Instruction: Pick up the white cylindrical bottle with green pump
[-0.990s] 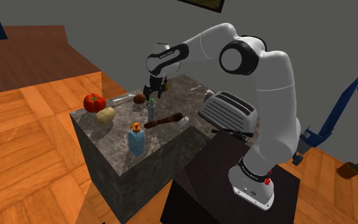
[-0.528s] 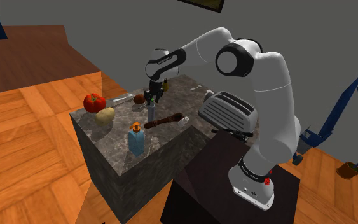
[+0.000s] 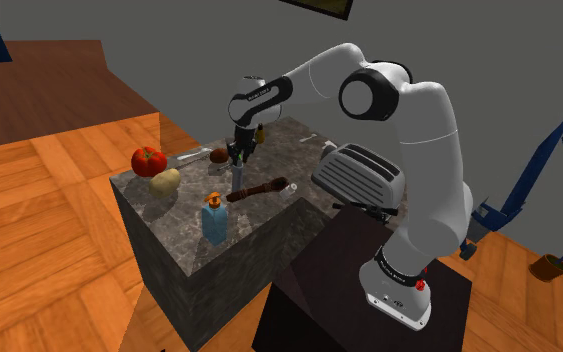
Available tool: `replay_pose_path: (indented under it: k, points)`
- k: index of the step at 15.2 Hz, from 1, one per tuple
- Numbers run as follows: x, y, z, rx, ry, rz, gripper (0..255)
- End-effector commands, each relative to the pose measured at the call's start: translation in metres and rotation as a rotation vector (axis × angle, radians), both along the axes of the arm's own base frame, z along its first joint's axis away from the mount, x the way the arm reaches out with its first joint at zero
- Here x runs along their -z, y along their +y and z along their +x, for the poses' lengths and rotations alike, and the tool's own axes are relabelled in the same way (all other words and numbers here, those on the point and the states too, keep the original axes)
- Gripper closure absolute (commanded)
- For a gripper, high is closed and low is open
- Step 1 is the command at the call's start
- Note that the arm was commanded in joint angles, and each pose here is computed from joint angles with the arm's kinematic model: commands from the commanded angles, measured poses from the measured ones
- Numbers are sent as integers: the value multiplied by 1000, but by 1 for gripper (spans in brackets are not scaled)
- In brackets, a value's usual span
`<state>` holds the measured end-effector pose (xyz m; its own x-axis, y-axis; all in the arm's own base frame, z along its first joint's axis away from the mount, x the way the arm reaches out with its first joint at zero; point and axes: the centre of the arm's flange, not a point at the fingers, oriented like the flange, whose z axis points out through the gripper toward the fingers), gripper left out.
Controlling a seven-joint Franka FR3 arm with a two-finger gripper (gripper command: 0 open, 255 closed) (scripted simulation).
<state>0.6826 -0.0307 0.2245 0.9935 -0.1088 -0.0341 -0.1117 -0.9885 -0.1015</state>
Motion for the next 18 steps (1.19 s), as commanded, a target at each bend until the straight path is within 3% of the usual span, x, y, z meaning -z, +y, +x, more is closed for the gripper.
replay_pose_path:
  k: [1,18]
  points:
    - [1,-1,0,0,3,0,255]
    - [-79,-1,0,0,3,0,255]
